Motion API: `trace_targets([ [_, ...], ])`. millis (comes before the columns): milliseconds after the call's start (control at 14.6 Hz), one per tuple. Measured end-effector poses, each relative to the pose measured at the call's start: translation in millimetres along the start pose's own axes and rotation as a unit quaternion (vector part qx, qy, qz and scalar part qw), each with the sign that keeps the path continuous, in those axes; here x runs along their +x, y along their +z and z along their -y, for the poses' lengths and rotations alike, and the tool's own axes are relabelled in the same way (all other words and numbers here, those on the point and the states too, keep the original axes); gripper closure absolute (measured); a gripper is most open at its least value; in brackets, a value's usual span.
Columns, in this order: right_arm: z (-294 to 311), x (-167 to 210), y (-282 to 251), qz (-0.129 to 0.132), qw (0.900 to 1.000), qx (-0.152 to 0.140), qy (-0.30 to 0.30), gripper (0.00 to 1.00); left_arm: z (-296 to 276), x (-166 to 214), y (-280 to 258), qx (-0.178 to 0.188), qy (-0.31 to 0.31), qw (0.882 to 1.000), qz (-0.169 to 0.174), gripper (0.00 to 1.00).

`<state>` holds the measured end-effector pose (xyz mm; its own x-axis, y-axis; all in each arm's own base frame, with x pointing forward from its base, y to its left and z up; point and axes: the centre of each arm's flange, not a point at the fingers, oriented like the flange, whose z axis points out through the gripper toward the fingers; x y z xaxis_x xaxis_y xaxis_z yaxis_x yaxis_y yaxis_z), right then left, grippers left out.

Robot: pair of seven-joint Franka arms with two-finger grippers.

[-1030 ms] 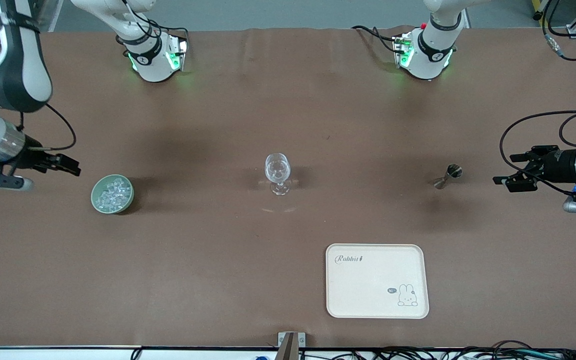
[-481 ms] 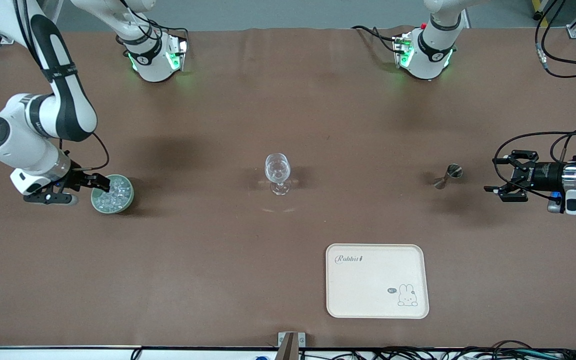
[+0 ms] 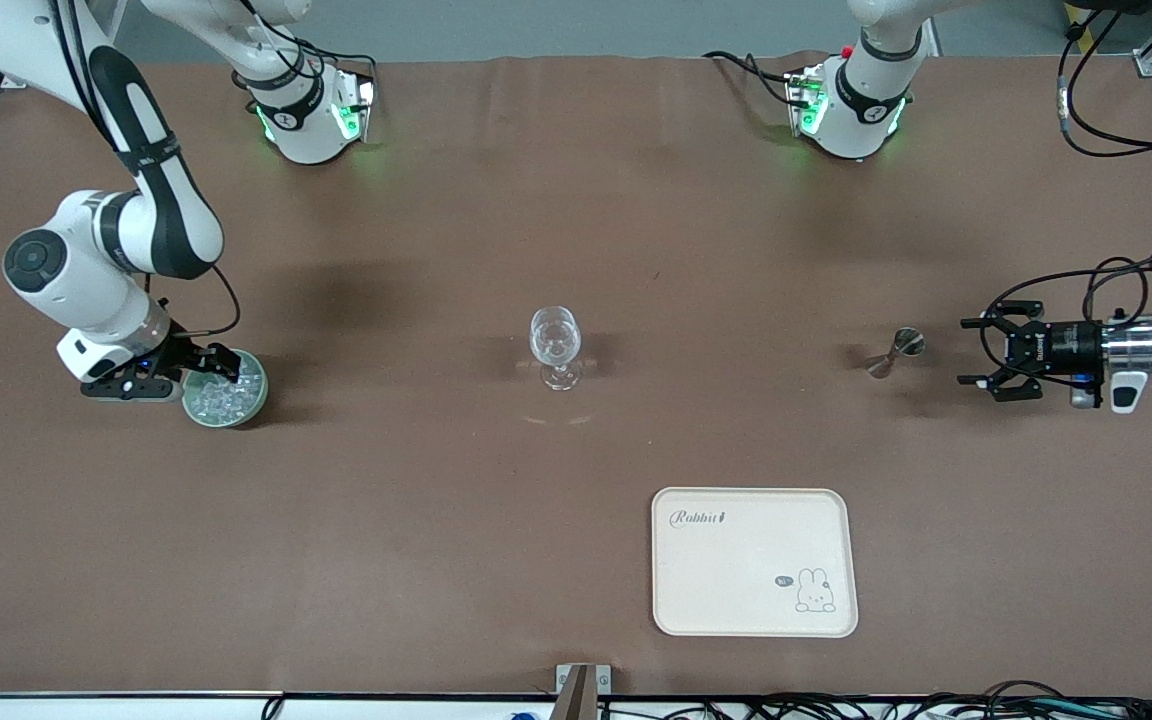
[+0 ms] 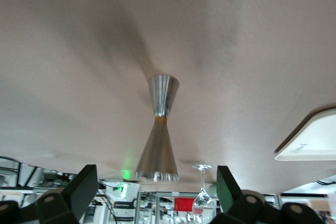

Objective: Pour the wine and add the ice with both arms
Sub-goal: 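Grasp the jigger with the left gripper while the right gripper grasps ice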

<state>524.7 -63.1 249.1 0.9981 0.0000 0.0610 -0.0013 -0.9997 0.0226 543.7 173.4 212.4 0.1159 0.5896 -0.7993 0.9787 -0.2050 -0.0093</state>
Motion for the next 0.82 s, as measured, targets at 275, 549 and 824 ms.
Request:
trace_targets([
  [275,-0.5,-3.6,5.5,-0.010,1.000,-0.002,-0.017,0.12,28.4,25.7,25.1,-0.034,-0.006,0.999,0.022,0.00],
  [549,-0.8,-5.3,14.5,-0.010,1.000,-0.002,-0.026,0.17,48.3,45.7,52.6,-0.072,-0.010,0.997,0.028,0.00],
  [824,-0.8,-6.9,17.9,-0.008,1.000,-0.002,-0.030,0.19,49.0,47.4,58.1,-0.087,-0.020,0.995,0.041,0.00],
])
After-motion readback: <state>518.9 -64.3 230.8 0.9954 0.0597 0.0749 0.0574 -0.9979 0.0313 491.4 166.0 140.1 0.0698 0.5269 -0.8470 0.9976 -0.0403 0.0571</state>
